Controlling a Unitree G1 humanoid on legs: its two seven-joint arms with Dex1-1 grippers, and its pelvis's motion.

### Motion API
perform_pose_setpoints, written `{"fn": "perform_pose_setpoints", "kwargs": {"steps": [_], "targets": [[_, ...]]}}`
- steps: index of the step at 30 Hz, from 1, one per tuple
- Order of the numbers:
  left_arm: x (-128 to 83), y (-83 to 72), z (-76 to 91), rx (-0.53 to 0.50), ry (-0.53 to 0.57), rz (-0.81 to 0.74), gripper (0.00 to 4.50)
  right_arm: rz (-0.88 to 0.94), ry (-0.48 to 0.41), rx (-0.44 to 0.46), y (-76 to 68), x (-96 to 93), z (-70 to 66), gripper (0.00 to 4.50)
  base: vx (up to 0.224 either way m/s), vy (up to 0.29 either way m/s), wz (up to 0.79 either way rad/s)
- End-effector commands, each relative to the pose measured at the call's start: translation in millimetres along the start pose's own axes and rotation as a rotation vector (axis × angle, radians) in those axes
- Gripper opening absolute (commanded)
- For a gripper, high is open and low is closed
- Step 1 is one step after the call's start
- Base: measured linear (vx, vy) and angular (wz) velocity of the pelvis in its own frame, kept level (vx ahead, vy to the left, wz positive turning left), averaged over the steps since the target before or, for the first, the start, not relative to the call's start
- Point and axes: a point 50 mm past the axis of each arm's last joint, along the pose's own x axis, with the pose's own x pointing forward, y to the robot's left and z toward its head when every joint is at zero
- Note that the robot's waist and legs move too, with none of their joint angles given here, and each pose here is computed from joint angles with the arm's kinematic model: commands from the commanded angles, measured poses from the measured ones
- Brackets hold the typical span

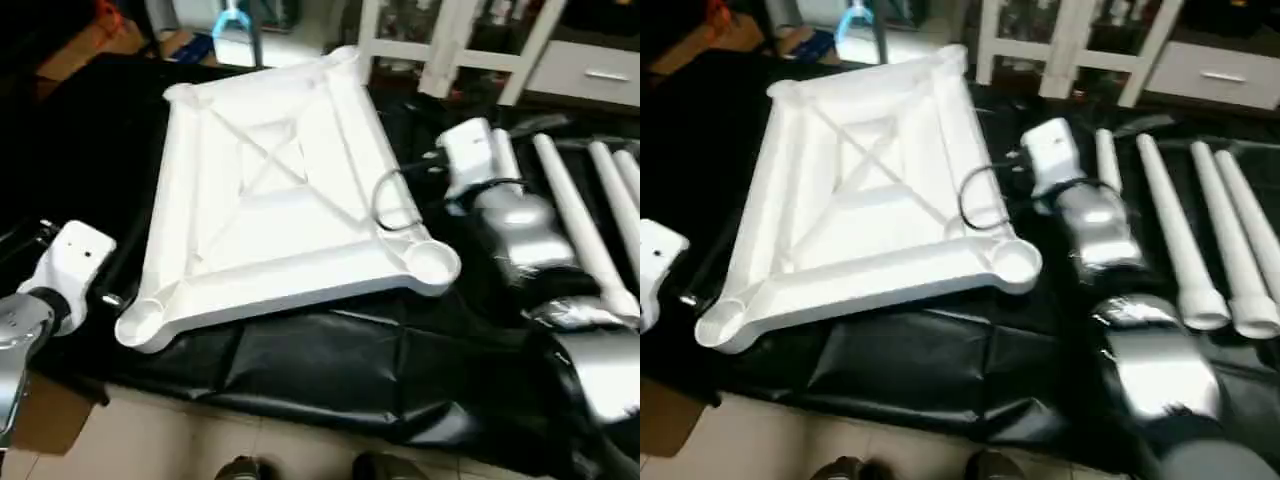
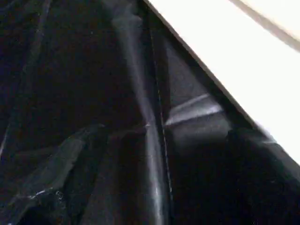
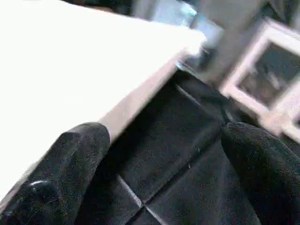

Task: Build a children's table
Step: Rotate table base

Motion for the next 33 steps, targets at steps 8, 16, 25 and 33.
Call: {"fn": "perform_pose_setpoints", "kwargs": {"steps": [8,16,25,33], "targets": [[14.9,-28.0,15.8,-0.005,-0.076,-0.123,4.50,0.109,0.046,-0.122,6.4,-38.0,-12.1,4.48,0.000,0.000,0.00],[9.4,-16.5,37.3,0.034,-0.264,-0.083,4.50,0.308,0.009,-0.041,20.2,-89.2,16.2,4.48,0.000,0.000,0.00],[2.0,22.1,42.0,0.065,-0.313,0.052,4.50,0.571,0.339,-0.282,38.7,-136.1,-1.3,4.48,0.000,0.000,0.00],[-5.3,-18.8,82.2,0.009,-0.551,-0.146,4.50,0.451,0.335,-0.418,51.8,-107.8,-18.7,4.48,0.000,0.000,0.00]]}}
